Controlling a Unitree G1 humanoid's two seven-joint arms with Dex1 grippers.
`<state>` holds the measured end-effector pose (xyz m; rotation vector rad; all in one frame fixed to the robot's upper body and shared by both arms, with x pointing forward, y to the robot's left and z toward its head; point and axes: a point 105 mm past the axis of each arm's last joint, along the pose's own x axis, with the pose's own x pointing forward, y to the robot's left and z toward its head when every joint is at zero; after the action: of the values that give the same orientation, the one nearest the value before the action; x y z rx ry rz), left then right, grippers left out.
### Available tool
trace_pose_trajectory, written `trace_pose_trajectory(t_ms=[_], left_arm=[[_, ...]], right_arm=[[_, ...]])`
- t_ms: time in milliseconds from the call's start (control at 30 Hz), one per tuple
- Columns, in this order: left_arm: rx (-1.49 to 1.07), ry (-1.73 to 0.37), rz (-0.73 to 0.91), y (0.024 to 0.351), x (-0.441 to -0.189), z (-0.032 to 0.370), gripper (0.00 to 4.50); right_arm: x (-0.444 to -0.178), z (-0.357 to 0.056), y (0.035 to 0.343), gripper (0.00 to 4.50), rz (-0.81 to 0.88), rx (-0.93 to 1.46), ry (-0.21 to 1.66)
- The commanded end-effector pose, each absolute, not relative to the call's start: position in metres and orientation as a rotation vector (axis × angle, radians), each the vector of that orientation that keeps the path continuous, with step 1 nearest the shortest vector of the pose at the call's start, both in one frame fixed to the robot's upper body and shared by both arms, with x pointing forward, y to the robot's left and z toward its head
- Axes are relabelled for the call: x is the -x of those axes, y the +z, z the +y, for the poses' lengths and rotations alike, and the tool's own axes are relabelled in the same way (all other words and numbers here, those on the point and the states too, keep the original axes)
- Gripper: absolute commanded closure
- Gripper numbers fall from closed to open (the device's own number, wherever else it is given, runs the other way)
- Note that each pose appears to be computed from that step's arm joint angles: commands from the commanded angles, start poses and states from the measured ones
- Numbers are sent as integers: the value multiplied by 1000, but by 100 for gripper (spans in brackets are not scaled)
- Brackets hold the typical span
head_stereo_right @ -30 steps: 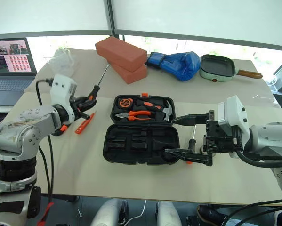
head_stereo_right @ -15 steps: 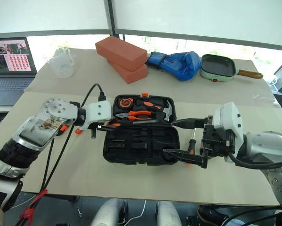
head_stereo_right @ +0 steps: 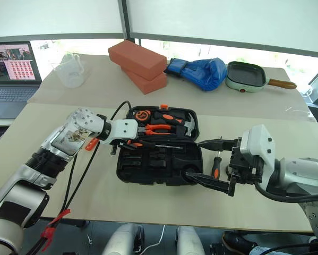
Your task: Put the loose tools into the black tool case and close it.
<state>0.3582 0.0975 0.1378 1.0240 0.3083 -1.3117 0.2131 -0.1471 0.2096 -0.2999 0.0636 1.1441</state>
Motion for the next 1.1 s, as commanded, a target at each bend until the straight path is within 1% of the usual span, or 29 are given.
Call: trace_pose_trajectory(t_ms=[33,100,167,233,267,333,433,467,500,567,633,667,733,767,833,1000,1100], left_arm=[[-1022,-1312,282,145,-361,93,356],[-1015,-1304,288,145,-363,94,253],[-1022,-1300,281,148,-363,94,190],[-1039,-1299,259,155,-362,94,113],[-1068,-1293,226,163,-362,93,81],[-1117,-1292,162,176,-359,90,2],[-1056,-1342,120,190,-346,76,2],[-1041,-1348,107,193,-344,73,48],[-1047,-1353,100,194,-343,71,73],[-1062,-1354,102,190,-344,67,159],[-1075,-1343,117,183,-350,67,226],[-1079,-1340,127,179,-352,67,272],[-1079,-1337,146,173,-356,69,338],[-1077,-1334,153,171,-359,70,380],[-1063,-1331,166,169,-362,71,441],[-1049,-1389,196,157,-359,73,441],[-1076,-1377,218,147,-363,74,441]], right_arm=[[-211,-145,220,0,7,314,1143],[-211,-145,221,0,6,313,1141],[-211,-145,221,0,9,312,1142],[-211,-145,221,0,11,312,1142],[-211,-146,221,0,12,311,1143],[-212,-146,221,0,15,308,1143],[-214,-148,217,0,25,302,1136],[-214,-148,216,0,28,300,1135],[-215,-148,215,0,31,298,1134],[-216,-149,213,0,36,298,1131],[-217,-150,212,0,38,306,1125],[-218,-151,212,0,38,310,1122],[-218,-151,213,0,37,313,1118],[-218,-152,213,0,37,313,1115],[-218,-152,212,0,38,312,1110],[-215,-151,211,0,38,305,1100],[-214,-151,211,0,39,302,1095]])
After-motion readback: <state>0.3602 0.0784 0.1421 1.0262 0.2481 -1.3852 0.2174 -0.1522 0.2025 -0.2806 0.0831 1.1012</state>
